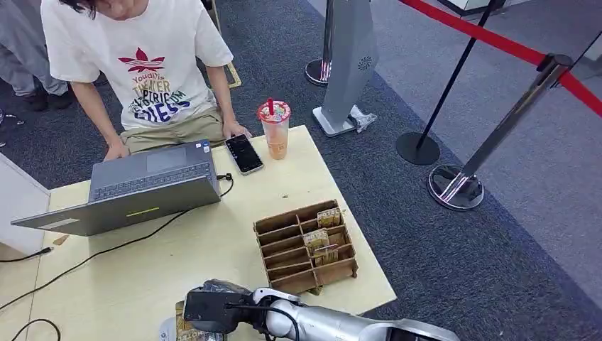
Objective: Pass the card to the sensor for recognition and then transmit it.
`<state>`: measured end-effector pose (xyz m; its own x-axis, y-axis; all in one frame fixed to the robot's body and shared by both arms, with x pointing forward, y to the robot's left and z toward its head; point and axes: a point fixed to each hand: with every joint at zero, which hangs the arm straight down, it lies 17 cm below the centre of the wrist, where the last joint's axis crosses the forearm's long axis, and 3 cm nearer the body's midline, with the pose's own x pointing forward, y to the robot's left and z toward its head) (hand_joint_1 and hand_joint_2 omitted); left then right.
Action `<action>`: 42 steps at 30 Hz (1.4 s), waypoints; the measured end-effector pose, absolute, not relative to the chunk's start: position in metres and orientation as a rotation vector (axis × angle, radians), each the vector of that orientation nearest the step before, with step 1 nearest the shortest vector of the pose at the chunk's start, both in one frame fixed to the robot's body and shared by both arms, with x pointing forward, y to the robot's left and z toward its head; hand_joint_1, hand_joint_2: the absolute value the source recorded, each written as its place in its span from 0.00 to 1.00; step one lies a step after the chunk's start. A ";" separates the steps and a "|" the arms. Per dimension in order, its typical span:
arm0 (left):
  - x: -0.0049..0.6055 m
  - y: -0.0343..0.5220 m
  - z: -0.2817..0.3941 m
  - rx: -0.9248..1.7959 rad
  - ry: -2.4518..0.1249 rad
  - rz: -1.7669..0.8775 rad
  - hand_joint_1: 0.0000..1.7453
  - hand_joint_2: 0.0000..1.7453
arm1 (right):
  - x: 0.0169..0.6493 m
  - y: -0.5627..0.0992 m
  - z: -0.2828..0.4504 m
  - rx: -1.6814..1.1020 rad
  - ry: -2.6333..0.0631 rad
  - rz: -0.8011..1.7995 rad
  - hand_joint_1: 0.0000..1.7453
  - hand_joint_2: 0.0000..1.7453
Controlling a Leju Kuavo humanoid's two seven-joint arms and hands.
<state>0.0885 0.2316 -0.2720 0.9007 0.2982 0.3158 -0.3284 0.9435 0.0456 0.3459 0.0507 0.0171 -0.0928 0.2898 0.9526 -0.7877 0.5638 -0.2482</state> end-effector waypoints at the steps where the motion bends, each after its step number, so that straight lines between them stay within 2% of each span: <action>1: 0.089 0.232 -0.272 0.099 -0.311 0.325 0.00 0.00 | 0.346 0.051 0.017 0.466 -1.387 0.957 1.00 1.00; 21: 0.088 0.232 -0.272 0.105 -0.310 0.333 0.00 0.00 | 0.359 0.051 0.023 0.444 -1.388 0.955 1.00 1.00; 42: 0.089 0.229 -0.272 0.100 -0.312 0.309 0.00 0.00 | 0.381 0.038 -0.013 0.318 -1.290 0.995 1.00 1.00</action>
